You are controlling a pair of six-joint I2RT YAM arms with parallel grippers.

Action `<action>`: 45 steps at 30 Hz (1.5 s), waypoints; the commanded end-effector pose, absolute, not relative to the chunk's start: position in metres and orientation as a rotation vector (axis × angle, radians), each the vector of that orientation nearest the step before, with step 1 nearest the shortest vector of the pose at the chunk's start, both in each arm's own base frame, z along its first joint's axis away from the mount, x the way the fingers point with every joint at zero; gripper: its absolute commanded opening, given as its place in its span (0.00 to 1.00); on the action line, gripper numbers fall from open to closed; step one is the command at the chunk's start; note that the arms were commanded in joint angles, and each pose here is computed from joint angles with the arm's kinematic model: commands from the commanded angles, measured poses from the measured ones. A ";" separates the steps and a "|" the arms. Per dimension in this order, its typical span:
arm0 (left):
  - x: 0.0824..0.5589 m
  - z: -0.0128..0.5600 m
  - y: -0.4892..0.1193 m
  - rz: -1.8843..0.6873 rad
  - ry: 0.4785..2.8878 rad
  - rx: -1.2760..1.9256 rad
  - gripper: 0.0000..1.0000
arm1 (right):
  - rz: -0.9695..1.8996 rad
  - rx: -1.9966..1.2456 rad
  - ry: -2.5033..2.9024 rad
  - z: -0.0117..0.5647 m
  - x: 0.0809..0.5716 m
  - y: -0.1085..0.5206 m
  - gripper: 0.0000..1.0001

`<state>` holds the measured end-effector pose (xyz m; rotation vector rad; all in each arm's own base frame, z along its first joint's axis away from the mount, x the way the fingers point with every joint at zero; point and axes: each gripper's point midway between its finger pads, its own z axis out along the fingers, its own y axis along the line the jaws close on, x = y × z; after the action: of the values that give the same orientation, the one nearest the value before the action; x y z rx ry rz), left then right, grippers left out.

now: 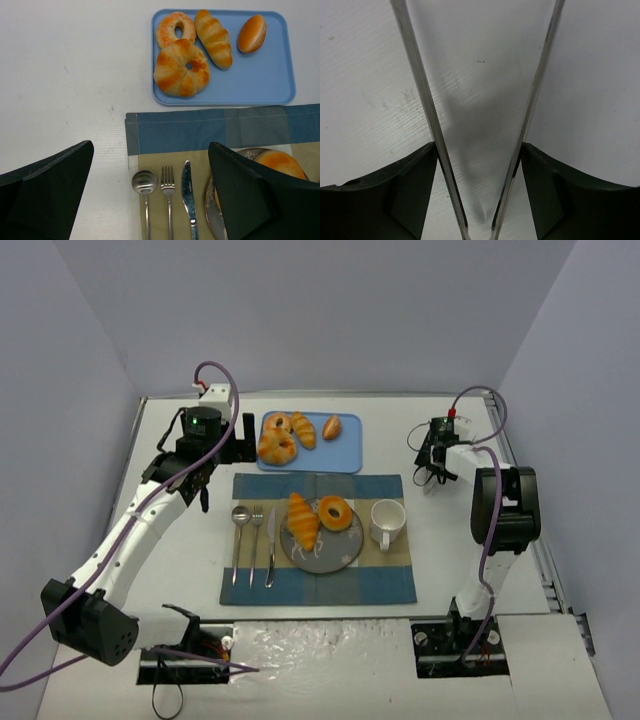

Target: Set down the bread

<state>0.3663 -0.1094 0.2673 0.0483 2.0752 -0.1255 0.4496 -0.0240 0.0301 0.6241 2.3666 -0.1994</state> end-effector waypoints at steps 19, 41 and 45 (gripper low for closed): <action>0.371 0.301 -0.110 -0.143 1.975 0.038 0.97 | -0.148 0.617 2.207 0.097 0.447 -0.024 0.72; 0.368 0.310 -0.112 -0.169 1.957 0.041 0.97 | 0.546 0.052 1.868 0.287 0.358 0.145 0.86; 0.367 0.313 -0.114 -0.183 1.951 0.043 0.97 | 0.586 -0.001 1.838 0.293 0.338 0.159 0.92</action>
<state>0.3657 -0.1096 0.2678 0.0497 2.0750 -0.1281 0.3520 0.1382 0.2621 0.0735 1.9519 0.4817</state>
